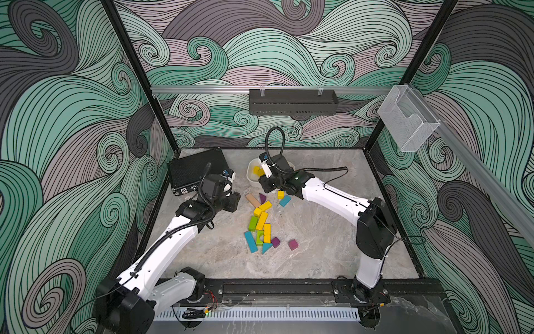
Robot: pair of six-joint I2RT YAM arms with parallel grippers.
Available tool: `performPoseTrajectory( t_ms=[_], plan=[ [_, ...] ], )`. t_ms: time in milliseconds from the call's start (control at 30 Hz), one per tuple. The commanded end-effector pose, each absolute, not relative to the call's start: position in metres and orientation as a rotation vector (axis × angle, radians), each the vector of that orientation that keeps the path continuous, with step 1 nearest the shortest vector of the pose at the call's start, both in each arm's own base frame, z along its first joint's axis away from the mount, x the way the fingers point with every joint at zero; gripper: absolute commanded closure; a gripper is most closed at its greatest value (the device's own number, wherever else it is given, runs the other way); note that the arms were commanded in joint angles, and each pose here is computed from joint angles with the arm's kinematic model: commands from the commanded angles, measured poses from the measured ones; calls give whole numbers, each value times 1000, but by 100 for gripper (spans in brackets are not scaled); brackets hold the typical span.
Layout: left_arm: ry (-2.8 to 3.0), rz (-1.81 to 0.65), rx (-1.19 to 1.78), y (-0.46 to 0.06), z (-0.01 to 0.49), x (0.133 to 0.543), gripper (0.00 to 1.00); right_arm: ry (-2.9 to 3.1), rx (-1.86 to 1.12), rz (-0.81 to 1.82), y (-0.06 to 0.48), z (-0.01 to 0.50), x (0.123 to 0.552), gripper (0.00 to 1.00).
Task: Pick out the yellow building blocks
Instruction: Place the building block in the storage box.
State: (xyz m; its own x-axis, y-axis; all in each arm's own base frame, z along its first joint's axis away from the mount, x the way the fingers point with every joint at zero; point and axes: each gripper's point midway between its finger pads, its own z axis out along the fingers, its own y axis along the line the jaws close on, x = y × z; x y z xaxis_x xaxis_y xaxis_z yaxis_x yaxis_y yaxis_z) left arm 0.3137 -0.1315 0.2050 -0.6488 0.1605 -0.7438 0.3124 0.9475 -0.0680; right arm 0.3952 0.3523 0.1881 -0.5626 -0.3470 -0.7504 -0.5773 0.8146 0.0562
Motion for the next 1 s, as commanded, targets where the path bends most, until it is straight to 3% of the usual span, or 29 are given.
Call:
performPoseTrajectory(
  t_ms=[0,533,967],
  plan=[
    [2232,-339,327,-155,226,335,44,2179,-647,393,335,205,405,77],
    [2258,-423,622,-262,206,400,44,2261,-536,277,250,178,449,76],
    [2393,-537,759,-292,155,398,44,2322,-496,213,219,151,467,76]
  ],
)
